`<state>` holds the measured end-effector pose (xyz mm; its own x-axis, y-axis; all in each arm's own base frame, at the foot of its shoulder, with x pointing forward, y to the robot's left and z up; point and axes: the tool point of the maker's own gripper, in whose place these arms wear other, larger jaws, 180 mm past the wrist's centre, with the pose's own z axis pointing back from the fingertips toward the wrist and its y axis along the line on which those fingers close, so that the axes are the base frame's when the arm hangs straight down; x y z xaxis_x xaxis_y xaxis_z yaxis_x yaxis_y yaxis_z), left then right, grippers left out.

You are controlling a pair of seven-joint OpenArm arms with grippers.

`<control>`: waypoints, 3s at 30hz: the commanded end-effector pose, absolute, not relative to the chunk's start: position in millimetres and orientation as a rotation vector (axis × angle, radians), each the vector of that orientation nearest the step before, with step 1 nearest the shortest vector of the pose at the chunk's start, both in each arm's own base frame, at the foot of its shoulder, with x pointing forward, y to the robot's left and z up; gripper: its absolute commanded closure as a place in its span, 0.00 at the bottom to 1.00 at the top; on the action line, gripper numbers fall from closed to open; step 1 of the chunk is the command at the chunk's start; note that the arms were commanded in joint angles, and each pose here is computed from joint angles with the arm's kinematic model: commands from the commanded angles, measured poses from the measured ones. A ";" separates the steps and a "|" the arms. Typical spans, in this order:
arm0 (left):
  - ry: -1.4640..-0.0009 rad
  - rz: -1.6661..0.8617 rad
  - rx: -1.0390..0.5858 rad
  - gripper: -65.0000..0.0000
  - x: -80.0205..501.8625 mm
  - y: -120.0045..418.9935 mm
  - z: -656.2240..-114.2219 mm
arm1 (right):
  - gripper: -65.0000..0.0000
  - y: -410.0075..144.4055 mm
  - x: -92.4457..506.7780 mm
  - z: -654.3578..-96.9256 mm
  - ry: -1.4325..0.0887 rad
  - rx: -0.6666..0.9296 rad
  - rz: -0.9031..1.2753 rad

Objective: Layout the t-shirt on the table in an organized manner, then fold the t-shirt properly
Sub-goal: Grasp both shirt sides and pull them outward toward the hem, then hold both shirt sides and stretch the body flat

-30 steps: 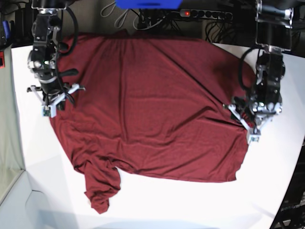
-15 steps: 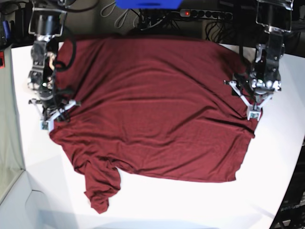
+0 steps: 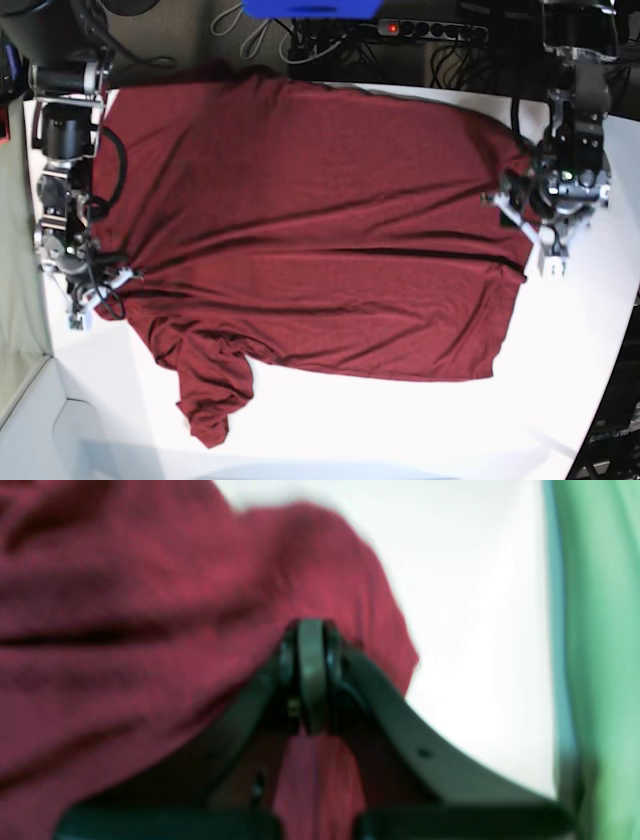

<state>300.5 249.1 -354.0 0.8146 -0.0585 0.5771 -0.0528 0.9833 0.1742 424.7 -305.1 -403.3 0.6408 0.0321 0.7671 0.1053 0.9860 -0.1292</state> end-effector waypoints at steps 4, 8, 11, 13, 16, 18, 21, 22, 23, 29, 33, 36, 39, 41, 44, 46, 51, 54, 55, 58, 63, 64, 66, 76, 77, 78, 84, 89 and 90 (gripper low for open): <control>-0.779 0.040 0.172 0.46 330.0 247.3 -309.4 | 1.00 -310.0 447.5 -349.4 -1.014 -0.204 -0.018; -0.758 0.087 0.152 0.46 362.7 252.6 -319.2 | 1.00 -304.2 446.0 -331.8 -1.061 -0.218 0.013; -0.739 0.102 0.140 0.46 391.5 250.9 -338.7 | 1.00 -301.2 440.2 -334.6 -1.058 -0.218 0.024; -0.723 0.087 0.134 0.46 407.1 244.9 -349.8 | 1.00 -298.8 434.9 -341.5 -1.042 -0.214 0.026; -0.678 0.036 0.137 0.46 423.4 231.1 -366.7 | 1.00 -298.1 417.6 -359.6 -0.972 -0.211 0.025; -0.659 -0.003 0.146 0.46 429.1 223.3 -378.4 | 1.00 -289.6 405.9 -372.1 -0.944 -0.193 0.027; -0.679 -0.050 0.159 0.46 440.7 215.5 -386.9 | 1.00 -282.8 392.3 -379.6 -0.932 -0.189 0.041; -0.677 -0.060 0.167 0.46 442.0 215.7 -391.6 | 1.00 -281.2 388.8 -381.0 -0.930 -0.188 0.045; -0.671 -0.063 0.172 0.46 442.9 216.7 -396.3 | 1.00 -280.8 385.4 -383.5 -0.924 -0.187 0.046; -0.641 -0.035 0.212 0.46 440.8 240.8 -426.3 | 1.00 -286.9 378.0 -409.8 -0.858 -0.175 0.017; -0.642 -0.017 0.242 0.46 435.8 259.3 -441.7 | 1.00 -293.9 391.2 -421.8 -0.861 -0.166 -0.014; -0.649 -0.012 0.252 0.46 434.4 265.6 -446.8 | 1.00 -300.4 403.3 -426.0 -0.863 -0.160 -0.042; -0.676 -0.014 0.254 0.46 437.3 266.3 -445.5 | 1.00 -303.4 420.6 -424.9 -0.878 -0.149 -0.069; -0.693 -0.011 0.254 0.46 440.2 266.7 -442.8 | 1.00 -305.3 433.4 -421.2 -0.893 -0.140 -0.090; -0.733 -0.011 0.253 0.46 451.5 265.8 -432.3 | 1.00 -306.1 451.3 -413.1 -0.914 -0.131 -0.105; -0.756 -0.008 0.256 0.46 460.3 267.0 -422.6 | 1.00 -298.6 465.0 -406.3 -0.926 -0.129 -0.072; -0.780 0.007 0.266 0.46 474.0 272.9 -407.8 | 1.00 -273.6 485.0 -396.2 -0.954 -0.131 0.044; -0.804 0.030 0.284 0.46 483.2 287.0 -397.4 | 1.00 -261.1 497.2 -384.3 -0.994 -0.126 0.078; -0.820 0.031 0.288 0.46 486.4 287.7 -393.9 | 1.00 -261.1 501.5 -379.0 -1.003 -0.128 0.083; -0.880 0.031 0.309 0.46 496.2 298.3 -378.1 | 1.00 -267.9 513.5 -360.3 -1.034 -0.144 0.083; -0.946 0.042 0.309 0.46 514.4 299.4 -352.0 | 1.00 -279.5 531.0 -328.2 -1.084 -0.168 0.077; -0.955 0.042 0.309 0.46 517.3 299.1 -347.5 | 1.00 -281.6 532.3 -325.2 -1.085 -0.171 0.074; -0.964 0.041 0.303 0.46 520.8 295.9 -343.7 | 1.00 -299.7 527.5 -321.3 -1.065 -0.201 0.064; -1.049 -0.024 0.248 0.46 526.7 257.6 -304.2 | 1.00 -316.5 453.5 -323.7 -1.022 -0.253 0.044; -1.030 -0.034 0.240 0.46 521.4 252.5 -306.5 | 1.00 -308.8 446.2 -323.9 -1.025 -0.245 0.049; -1.010 -0.045 0.229 0.46 515.0 246.3 -308.2 | 1.00 -301.8 436.2 -325.1 -1.024 -0.243 0.056; -0.847 -0.008 0.187 0.46 452.4 245.7 -337.5 | 1.00 -273.3 386.9 -340.3 -0.978 -0.206 0.049; -0.701 0.045 0.179 0.46 387.7 256.9 -382.6 | 1.00 -250.1 360.3 -365.3 -0.927 -0.155 0.040; -0.671 0.044 0.180 0.46 375.0 257.6 -394.5 | 1.00 -248.6 358.6 -368.6 -0.920 -0.150 0.038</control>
